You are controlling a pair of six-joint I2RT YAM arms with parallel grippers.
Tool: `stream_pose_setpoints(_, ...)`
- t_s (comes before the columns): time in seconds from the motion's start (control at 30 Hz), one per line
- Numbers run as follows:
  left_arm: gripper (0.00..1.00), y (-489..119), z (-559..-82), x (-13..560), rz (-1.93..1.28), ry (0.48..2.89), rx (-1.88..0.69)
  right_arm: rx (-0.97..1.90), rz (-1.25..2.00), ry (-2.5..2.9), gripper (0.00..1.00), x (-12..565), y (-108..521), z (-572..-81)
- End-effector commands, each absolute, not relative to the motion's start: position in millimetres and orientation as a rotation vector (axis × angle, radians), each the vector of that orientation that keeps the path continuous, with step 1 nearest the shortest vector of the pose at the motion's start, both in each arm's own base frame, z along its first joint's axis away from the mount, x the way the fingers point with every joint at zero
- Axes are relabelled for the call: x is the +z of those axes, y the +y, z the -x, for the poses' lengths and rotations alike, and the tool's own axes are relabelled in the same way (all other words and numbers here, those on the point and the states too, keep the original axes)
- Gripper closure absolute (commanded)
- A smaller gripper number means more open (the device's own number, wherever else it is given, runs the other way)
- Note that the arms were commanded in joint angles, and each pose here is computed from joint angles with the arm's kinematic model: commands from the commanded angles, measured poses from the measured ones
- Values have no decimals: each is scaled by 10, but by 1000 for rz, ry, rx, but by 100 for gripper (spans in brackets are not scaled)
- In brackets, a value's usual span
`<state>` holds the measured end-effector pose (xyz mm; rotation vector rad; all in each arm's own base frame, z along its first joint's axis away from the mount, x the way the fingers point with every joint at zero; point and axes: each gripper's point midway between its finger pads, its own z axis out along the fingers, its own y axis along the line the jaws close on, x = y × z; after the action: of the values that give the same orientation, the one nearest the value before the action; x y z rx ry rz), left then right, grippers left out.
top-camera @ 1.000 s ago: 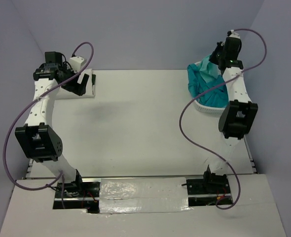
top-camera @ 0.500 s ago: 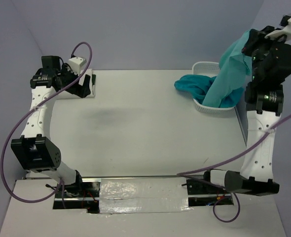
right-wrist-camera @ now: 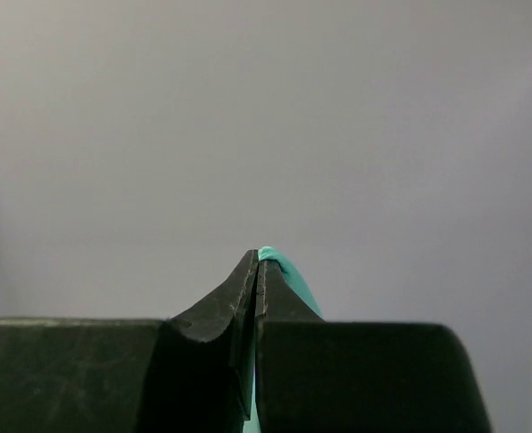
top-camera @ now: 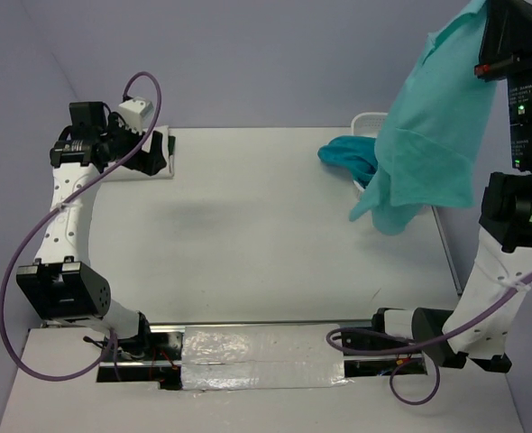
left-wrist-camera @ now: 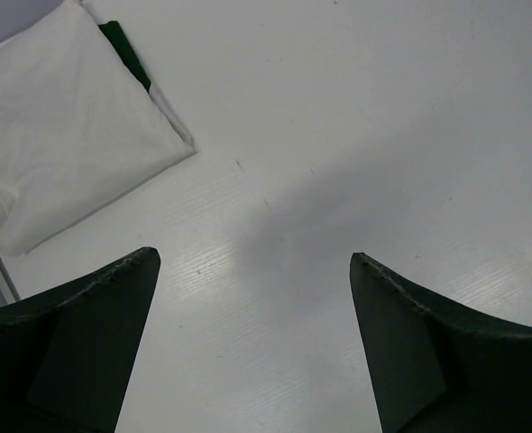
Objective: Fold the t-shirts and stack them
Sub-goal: Move the tshirt to the center of the board
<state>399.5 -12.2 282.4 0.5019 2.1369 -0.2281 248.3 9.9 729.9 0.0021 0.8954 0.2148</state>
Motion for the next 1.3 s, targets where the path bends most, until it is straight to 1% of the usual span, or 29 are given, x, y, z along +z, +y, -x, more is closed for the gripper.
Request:
stream_pose_setpoints(0.0,1,-168,-3982,3030,-464,2074,-246,492,162,764,100,7601,656,-2015)
stream_pose_setpoints(0.07,1,-114,-3996,3072,-426,2070,-235,582,184,777,100,7534,813,-2037)
stream_pose_setpoints(0.1,1,-90,-4003,3091,-394,2071,-245,676,226,772,100,7510,1031,-1975)
stream_pose_setpoints(0.2,1,85,-4058,3206,-317,2057,-242,790,243,853,100,7276,1380,-2240)
stream_pose_setpoints(0.23,1,135,-4071,3243,-280,2056,-252,882,267,905,100,7155,1667,-2385)
stream_pose_setpoints(0.27,1,237,-4076,3312,-248,2046,-252,912,258,941,100,7085,1793,-2501)
stream_pose_setpoints(0.33,1,356,-4090,3320,-197,2050,-249,976,252,1081,100,6750,2235,-2860)
stream_pose_setpoints(0.37,1,380,-4090,3318,-191,2052,-241,972,224,1127,100,6611,2343,-3016)
stream_pose_setpoints(0.4,1,389,-4090,3312,-201,2051,-230,996,182,1235,100,6266,2551,-3315)
stream_pose_setpoints(0.47,1,393,-4088,3270,-211,2055,-226,1015,121,1353,100,5852,2737,-3616)
stream_pose_setpoints(0.5,1,408,-4102,3270,-216,2051,-218,983,64,1461,100,5420,2834,-3908)
stream_pose_setpoints(0.53,1,416,-4116,3266,-218,2049,-214,951,34,1510,100,5193,2829,-4084)
stream_pose_setpoints(0.57,1,431,-4140,3274,-218,2047,-207,907,5,1607,100,4795,2865,-4330)
stream_pose_setpoints(0.6,1,431,-4155,3278,-224,2047,-205,885,-12,1671,100,4537,2853,-4464)
stream_pose_setpoints(0.63,1,434,-4170,3332,-231,2035,-199,849,-33,1721,84,4317,2735,-4640)
stream_pose_setpoints(0.67,1,457,-4195,3308,-223,2044,-196,882,18,1820,63,3930,2839,-4731)
stream_pose_setpoints(0.7,1,466,-4208,3313,-221,2043,-192,847,15,1848,42,3786,2767,-4850)
stream_pose_setpoints(0.73,1,465,-4213,3312,-219,2044,-191,881,81,1898,1,3636,2858,-4839)
stream_pose_setpoints(0.77,1,471,-4219,3292,-214,2048,-191,794,154,2024,0,3185,2857,-4877)
stream_pose_setpoints(0.8,1,482,-4221,3234,-199,2056,-194,739,204,2016,0,3239,2858,-4907)
stream_pose_setpoints(0.83,1,481,-4219,3196,-190,2062,-196,682,249,2047,0,3129,2863,-4897)
stream_pose_setpoints(0.87,1,478,-4202,3177,-178,2064,-201,612,377,2091,0,2925,2949,-4779)
stream_pose_setpoints(0.9,1,469,-4177,3079,-168,2084,-213,584,430,2107,0,2824,2996,-4705)
stream_pose_setpoints(1.0,1,494,-4118,2976,-169,2105,-188,595,646,2139,1,2352,3332,-4254)
stream_pose_setpoints(1.07,1,534,-4070,2847,-157,2134,-162,603,772,2173,10,1962,3564,-3947)
stream_pose_setpoints(1.1,1,572,-4051,2768,-141,2154,-148,604,809,2187,30,1852,3650,-3856)
stream_pose_setpoints(1.13,1,575,-4041,2758,-137,2155,-145,583,838,2245,37,1596,3707,-3790)
stream_pose_setpoints(1.17,1,576,-4024,2717,-132,2163,-151,595,888,2257,33,1509,3866,-3661)
stream_pose_setpoints(1.27,1,547,-4000,2730,-134,2152,-166,524,945,2378,28,1047,3990,-3568)
